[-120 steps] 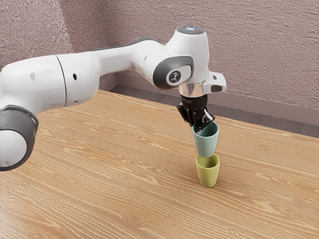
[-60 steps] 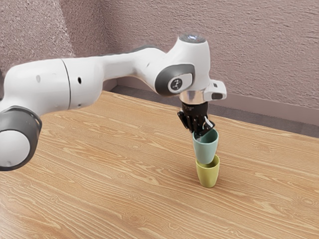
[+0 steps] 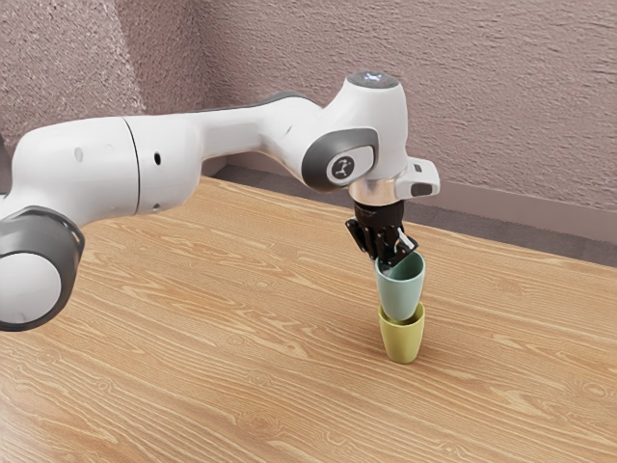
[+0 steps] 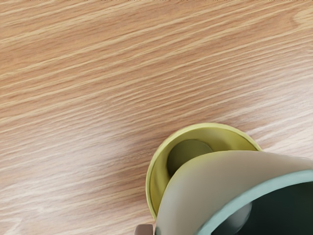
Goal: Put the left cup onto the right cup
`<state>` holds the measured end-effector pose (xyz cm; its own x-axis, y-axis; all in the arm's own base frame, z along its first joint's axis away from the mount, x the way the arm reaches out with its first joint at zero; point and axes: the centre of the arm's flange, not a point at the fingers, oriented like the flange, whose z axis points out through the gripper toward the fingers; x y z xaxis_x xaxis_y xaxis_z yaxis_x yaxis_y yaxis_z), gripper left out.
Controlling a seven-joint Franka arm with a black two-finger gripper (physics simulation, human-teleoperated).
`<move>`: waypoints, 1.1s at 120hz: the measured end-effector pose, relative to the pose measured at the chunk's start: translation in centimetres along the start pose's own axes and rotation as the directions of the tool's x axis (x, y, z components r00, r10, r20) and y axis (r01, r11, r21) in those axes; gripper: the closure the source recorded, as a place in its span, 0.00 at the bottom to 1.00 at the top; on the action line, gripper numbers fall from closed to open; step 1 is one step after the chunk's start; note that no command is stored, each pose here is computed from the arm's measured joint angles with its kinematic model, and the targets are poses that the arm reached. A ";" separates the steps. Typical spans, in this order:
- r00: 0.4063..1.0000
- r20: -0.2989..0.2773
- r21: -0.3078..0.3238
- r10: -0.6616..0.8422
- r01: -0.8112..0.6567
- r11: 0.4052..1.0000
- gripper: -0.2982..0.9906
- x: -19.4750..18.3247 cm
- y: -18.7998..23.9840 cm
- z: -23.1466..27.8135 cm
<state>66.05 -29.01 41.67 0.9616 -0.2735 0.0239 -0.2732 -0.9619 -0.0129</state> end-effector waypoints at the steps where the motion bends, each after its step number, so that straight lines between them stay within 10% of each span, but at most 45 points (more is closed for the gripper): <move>1: 1.000 0.000 0.000 0.000 0.000 1.000 0.84 0.0 0.0 0.0; 132: 1.000 0.024 -0.010 -0.007 0.007 1.000 0.82 0.3 -0.3 3.0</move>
<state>66.53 -28.83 38.71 0.9637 -0.2670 0.0003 -0.2670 -0.9637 -0.0026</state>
